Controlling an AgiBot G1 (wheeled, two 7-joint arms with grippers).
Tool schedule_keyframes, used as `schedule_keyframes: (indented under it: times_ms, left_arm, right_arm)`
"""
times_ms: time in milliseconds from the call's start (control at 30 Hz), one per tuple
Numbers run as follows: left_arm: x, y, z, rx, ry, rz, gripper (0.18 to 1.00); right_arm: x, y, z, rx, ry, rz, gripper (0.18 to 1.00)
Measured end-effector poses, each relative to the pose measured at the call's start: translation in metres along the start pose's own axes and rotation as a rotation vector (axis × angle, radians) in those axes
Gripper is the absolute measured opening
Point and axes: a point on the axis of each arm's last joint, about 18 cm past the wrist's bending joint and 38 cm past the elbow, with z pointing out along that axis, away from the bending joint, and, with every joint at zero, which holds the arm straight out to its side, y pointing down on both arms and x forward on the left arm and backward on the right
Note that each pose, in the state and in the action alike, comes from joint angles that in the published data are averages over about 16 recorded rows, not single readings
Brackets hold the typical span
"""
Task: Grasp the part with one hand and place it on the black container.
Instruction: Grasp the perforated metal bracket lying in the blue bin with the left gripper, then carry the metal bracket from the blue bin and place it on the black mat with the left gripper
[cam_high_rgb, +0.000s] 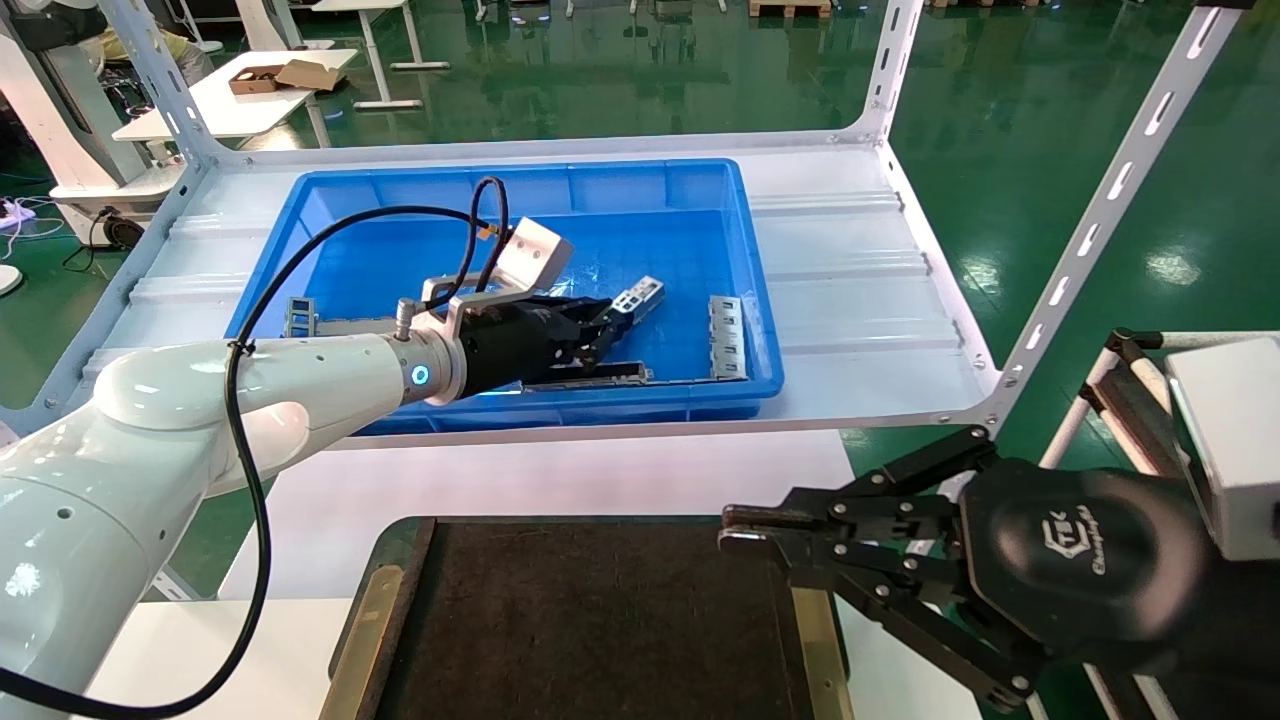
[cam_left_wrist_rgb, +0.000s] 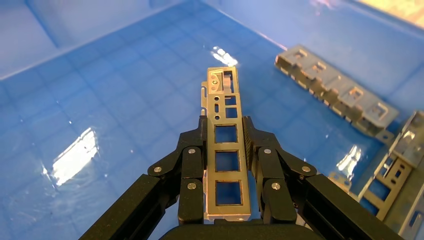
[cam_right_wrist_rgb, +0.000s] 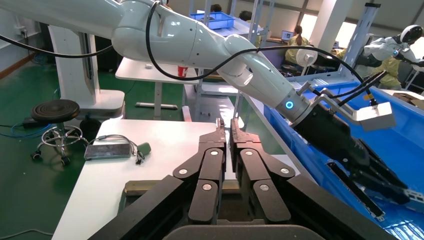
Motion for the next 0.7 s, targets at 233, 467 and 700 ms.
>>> schedule_keyframes:
  times_ms: [233,467,700]
  left_arm:
    - [-0.006,-0.016,-0.006,0.056,0.006,-0.004,0.323]
    - [-0.012,-0.036,-0.023,0.133,0.058,0.003,0.323]
    - [-0.015,-0.051,-0.053,0.222,0.16,0.012,0.322]
  right_arm:
    - [0.0,0.0,0.0,0.0,0.0,0.0,0.209]
    - [0.0,0.0,0.0,0.0,0.0,0.0,0.193]
    - [0.0,0.0,0.0,0.0,0.0,0.0,0.191]
